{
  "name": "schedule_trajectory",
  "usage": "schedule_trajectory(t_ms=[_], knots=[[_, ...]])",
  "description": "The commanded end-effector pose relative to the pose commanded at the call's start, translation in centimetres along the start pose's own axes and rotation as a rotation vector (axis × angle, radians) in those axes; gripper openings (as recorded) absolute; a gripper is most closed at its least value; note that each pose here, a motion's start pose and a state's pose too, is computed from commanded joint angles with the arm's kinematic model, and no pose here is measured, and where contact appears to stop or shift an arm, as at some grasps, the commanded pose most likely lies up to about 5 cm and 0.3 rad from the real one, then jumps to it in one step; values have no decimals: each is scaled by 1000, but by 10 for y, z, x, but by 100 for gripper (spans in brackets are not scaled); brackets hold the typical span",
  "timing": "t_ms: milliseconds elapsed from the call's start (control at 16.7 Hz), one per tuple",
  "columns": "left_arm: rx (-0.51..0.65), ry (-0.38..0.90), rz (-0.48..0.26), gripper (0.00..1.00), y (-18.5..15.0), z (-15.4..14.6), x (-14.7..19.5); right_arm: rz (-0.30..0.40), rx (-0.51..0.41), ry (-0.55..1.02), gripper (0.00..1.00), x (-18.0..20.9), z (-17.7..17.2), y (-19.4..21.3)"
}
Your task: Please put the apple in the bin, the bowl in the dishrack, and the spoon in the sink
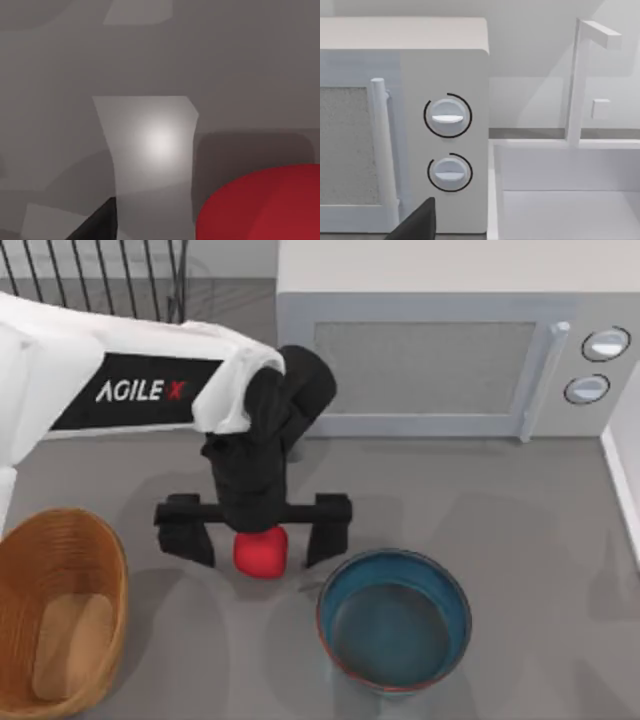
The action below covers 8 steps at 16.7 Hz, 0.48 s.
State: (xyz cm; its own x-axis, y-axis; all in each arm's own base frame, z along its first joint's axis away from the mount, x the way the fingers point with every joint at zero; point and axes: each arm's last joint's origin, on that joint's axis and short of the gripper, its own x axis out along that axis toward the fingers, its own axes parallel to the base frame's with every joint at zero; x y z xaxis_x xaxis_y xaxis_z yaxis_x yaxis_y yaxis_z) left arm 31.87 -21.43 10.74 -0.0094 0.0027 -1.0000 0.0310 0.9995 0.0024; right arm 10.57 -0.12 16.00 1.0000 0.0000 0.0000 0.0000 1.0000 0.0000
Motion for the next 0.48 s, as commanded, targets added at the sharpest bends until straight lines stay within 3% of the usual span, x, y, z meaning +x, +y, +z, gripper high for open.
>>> schedule_trajectory(t_ms=[240,480], knots=[[0,1,1,100,0,0,1,0,0,0,100,0,0,0],[0,1,1,70,0,0,1,0,0,0,100,0,0,0]])
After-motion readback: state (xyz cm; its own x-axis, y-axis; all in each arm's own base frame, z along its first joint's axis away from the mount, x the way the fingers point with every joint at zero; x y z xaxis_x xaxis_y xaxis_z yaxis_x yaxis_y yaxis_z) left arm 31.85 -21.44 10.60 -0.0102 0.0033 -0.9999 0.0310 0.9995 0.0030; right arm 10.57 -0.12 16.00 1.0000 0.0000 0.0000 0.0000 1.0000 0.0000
